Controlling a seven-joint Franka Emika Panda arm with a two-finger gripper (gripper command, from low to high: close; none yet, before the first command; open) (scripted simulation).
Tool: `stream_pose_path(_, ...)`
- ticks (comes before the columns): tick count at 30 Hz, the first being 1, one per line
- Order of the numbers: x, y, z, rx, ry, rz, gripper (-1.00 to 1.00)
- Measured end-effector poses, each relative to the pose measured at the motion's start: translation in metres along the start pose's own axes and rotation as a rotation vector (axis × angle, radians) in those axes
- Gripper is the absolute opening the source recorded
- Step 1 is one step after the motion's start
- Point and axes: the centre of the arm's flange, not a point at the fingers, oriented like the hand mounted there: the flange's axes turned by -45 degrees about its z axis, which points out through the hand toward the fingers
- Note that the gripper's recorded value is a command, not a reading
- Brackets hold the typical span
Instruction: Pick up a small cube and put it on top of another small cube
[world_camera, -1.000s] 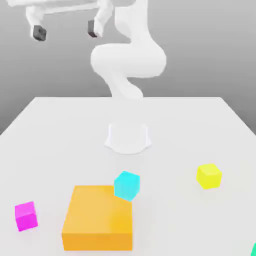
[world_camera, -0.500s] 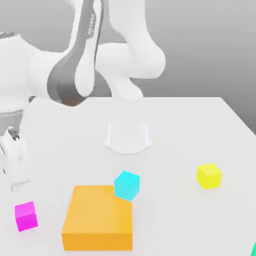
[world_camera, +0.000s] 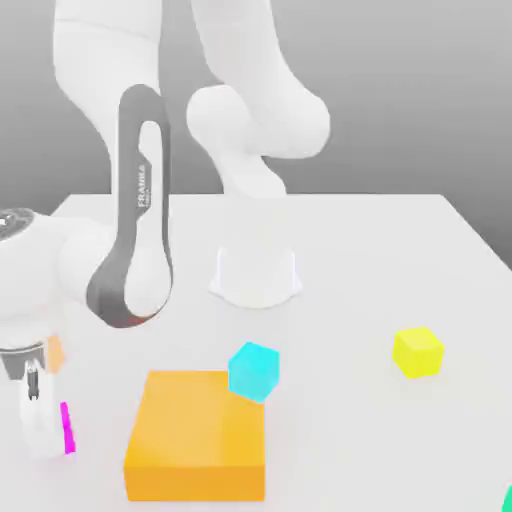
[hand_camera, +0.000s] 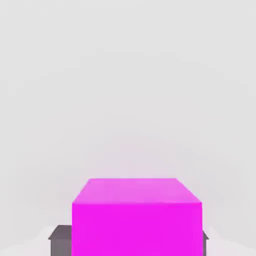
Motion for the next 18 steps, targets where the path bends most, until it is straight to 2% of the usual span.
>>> stream_pose_path(5,-0.01,-0.007,-0.056,0.004,-0.002,-0.031,-1.0)
stream_pose_path(12,-0.115,-0.063,-0.114,0.019,-0.013,-0.344,-1.0)
stream_pose_path(18,-0.197,-0.07,-0.15,0.015,-0.012,-0.578,-1.0)
